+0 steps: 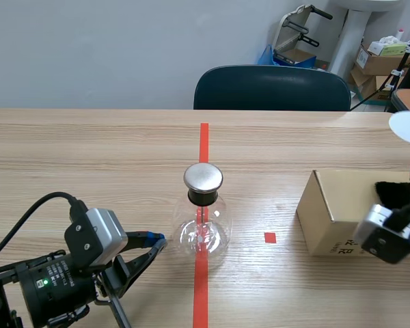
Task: Do the electroscope experiment
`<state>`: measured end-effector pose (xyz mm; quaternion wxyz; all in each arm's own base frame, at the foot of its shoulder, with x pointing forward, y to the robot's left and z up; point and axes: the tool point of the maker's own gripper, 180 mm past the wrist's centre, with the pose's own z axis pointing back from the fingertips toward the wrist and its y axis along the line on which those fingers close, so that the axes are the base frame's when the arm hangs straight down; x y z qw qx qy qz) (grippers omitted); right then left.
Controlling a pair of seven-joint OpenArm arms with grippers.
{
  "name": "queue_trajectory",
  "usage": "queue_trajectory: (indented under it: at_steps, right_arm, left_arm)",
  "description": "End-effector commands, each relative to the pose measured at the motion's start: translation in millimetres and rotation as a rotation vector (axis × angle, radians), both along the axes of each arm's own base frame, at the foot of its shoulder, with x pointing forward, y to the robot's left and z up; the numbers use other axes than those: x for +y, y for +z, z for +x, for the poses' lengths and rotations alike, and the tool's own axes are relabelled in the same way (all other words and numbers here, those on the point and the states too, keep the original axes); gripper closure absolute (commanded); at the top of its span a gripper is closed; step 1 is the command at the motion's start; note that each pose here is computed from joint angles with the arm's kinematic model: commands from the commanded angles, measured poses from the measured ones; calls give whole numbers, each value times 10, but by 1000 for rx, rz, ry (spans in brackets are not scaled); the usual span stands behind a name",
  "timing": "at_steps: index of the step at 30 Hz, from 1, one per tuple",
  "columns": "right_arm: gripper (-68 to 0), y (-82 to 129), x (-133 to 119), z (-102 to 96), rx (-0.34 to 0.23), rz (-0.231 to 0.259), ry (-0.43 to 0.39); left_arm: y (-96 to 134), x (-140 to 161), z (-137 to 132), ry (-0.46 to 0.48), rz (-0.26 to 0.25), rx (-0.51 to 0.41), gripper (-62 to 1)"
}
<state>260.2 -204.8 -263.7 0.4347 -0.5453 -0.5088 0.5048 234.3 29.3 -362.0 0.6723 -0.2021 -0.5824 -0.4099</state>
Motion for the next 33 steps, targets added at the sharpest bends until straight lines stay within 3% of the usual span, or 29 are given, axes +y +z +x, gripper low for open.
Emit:
queue_trajectory:
  at_steps: [1,7,16,25,33]
  right_arm:
    - [-17,119,46,59,-38,-3,8]
    - [-18,339,420,185,-102,21,51]
    - [-18,326,873,183,-111,25,112]
    - [-18,290,1135,136,-103,51,125]
    - [-18,126,1251,18,-46,91,122]
  left_arm:
    - [88,-84,42,-6,-36,-23,-29]
    - [17,-107,143,1,-27,-25,-29]
    - [-15,-206,134,-40,-18,-41,-29]
    - [-13,-226,146,-37,-20,-40,-29]
    - [-14,-225,147,-37,-19,-40,-29]
